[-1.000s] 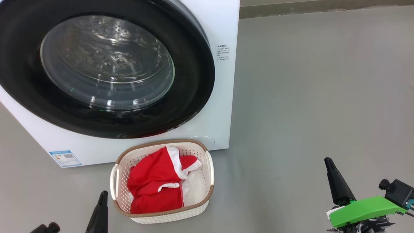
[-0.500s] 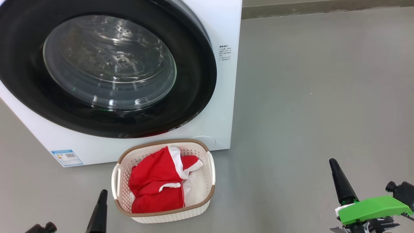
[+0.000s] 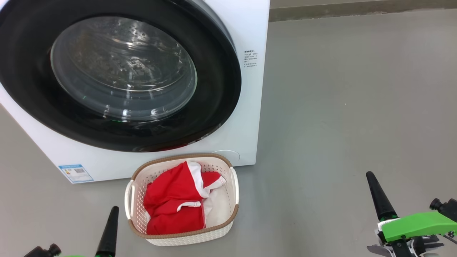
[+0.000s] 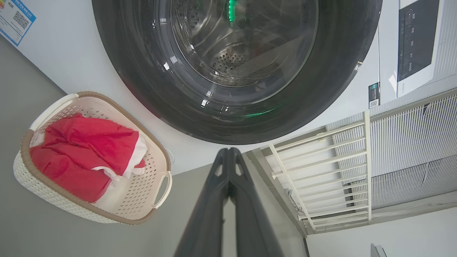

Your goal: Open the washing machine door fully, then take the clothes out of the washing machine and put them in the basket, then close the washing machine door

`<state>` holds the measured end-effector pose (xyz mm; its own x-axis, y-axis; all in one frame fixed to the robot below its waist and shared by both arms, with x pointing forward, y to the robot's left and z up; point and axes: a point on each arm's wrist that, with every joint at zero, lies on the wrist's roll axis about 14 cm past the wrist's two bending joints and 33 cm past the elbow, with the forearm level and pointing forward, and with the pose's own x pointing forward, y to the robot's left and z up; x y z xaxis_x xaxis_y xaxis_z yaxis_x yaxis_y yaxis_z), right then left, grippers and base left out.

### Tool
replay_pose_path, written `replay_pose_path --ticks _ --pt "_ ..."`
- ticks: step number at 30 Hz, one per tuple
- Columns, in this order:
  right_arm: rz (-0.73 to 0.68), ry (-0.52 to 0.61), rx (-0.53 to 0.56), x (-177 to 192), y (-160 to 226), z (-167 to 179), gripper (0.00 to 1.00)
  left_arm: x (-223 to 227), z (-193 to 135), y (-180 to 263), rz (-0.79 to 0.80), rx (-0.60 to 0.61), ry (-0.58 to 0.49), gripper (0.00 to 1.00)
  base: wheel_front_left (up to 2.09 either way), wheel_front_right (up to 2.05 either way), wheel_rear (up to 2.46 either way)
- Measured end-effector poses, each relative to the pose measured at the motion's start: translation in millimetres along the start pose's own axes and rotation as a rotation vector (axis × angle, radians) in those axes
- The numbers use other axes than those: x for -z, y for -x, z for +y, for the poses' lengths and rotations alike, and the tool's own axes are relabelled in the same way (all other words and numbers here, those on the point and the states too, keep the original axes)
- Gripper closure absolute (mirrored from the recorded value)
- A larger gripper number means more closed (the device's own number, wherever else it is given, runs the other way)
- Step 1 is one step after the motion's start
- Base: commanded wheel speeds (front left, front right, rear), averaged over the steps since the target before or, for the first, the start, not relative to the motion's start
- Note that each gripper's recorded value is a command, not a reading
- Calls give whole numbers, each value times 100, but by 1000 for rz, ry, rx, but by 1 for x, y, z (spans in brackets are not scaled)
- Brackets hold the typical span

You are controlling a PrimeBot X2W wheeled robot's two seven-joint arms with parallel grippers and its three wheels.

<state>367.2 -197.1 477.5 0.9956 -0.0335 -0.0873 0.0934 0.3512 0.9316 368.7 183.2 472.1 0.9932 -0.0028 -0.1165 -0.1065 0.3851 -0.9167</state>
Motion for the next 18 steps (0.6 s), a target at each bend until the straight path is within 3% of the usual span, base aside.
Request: replay_pose_path --ticks 18 --pt "6 -179 -3 -3 -5 1 100 -2 -2 -2 13 9 197 100 0 0 0"
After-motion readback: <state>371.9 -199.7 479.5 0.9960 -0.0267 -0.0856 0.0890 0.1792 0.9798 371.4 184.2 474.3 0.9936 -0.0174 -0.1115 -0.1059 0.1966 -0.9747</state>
